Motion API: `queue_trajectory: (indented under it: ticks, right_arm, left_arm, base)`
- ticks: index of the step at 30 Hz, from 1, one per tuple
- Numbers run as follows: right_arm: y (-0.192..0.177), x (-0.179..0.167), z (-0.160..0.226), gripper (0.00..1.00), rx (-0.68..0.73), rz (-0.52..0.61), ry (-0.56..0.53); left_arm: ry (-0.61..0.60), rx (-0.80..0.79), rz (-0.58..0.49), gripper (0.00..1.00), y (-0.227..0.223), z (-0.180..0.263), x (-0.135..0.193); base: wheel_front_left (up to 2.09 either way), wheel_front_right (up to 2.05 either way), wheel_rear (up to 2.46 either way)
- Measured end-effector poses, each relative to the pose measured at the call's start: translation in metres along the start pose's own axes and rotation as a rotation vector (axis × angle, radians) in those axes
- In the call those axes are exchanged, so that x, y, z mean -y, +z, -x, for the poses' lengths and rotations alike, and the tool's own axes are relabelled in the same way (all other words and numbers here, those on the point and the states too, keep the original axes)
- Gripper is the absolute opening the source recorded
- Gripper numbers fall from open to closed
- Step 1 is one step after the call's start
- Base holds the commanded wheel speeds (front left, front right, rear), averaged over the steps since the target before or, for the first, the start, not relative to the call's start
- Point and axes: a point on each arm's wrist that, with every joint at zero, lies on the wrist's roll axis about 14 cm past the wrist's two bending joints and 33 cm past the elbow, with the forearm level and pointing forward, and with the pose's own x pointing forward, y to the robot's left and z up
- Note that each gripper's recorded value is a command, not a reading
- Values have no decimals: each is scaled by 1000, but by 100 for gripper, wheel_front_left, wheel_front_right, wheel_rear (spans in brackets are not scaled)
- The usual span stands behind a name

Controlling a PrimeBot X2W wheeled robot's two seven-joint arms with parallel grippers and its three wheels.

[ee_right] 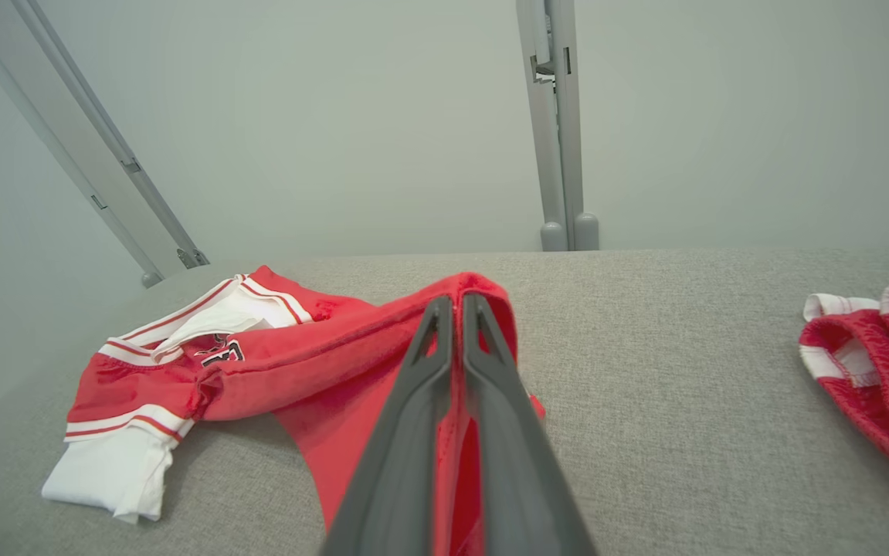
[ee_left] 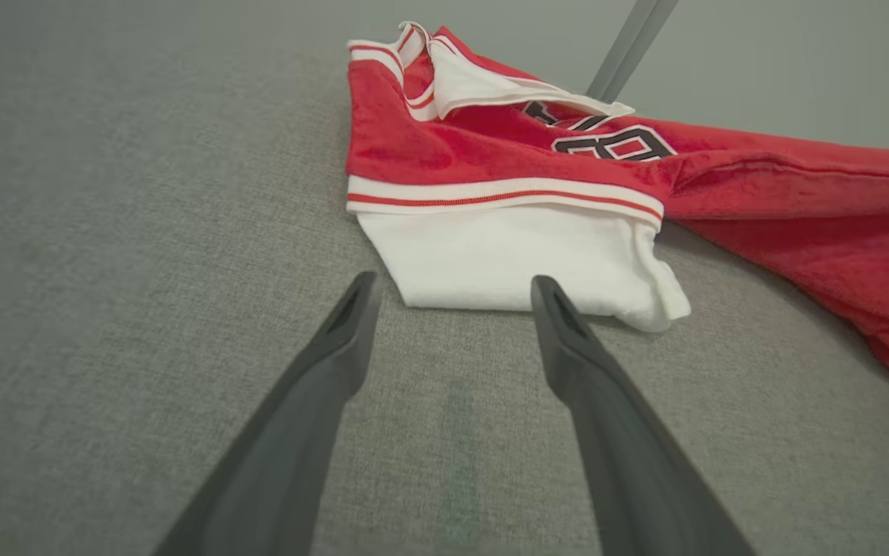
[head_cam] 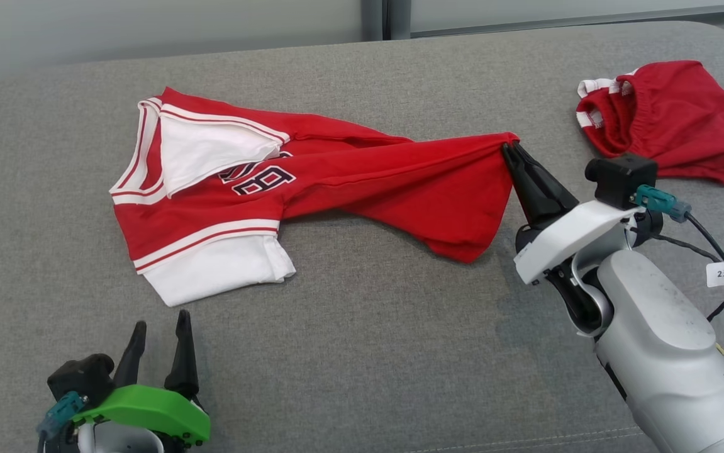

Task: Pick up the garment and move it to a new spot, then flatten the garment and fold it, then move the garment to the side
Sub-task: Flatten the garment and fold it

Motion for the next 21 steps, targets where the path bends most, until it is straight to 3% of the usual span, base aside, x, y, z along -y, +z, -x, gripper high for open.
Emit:
queue_trajectory:
  ticks: [5,8,13,21]
  right_arm:
    - [-4,-2,4,0,-1,-13,0]
    - [-4,-5,4,0,0,-14,8]
    - [-6,-6,6,0,-4,-13,13]
    - [-10,8,11,0,-13,-12,-19]
  left_arm:
    - [17,-101,-19,100,-28,3,-6]
    - [0,-152,-87,100,-38,-1,-6]
    - [-30,-170,-190,100,-37,-18,-7]
    - [-59,-238,-249,100,-53,-33,-1]
  base:
    - [0,0,0]
    - [0,0,0]
    - [0,0,0]
    - [0,0,0]
